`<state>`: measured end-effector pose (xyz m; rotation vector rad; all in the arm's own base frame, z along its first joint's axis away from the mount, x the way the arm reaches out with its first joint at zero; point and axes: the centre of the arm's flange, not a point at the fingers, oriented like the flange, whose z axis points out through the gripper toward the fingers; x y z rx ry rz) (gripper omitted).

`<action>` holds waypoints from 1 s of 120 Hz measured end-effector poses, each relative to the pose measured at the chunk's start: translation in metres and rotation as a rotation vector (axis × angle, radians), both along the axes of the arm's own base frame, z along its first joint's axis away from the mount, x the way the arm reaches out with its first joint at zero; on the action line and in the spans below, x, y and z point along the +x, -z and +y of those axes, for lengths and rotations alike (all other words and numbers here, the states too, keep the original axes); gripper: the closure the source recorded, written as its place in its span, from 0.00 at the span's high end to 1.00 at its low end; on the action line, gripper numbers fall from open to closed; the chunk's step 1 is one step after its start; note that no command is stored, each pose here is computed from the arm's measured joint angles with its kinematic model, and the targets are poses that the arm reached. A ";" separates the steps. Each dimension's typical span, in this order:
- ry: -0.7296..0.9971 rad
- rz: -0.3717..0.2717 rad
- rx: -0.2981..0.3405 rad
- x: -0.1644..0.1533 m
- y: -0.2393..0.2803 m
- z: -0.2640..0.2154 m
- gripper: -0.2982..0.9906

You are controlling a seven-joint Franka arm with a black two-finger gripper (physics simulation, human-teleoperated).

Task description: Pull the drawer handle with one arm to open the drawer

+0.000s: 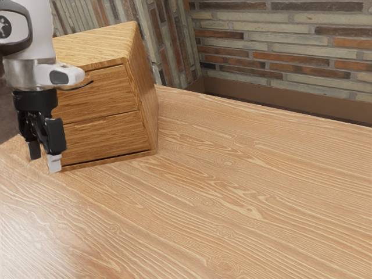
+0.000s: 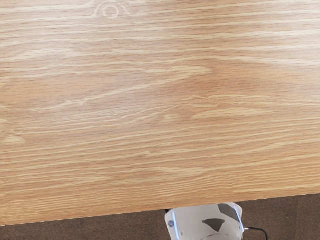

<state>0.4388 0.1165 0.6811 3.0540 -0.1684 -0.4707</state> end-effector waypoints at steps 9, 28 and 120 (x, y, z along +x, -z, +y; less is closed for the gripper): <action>0.075 -0.097 -0.004 0.019 0.003 0.009 0.77; 0.235 -0.212 0.005 0.042 0.002 0.010 0.77; 0.815 -0.543 0.374 0.098 -0.019 0.152 0.55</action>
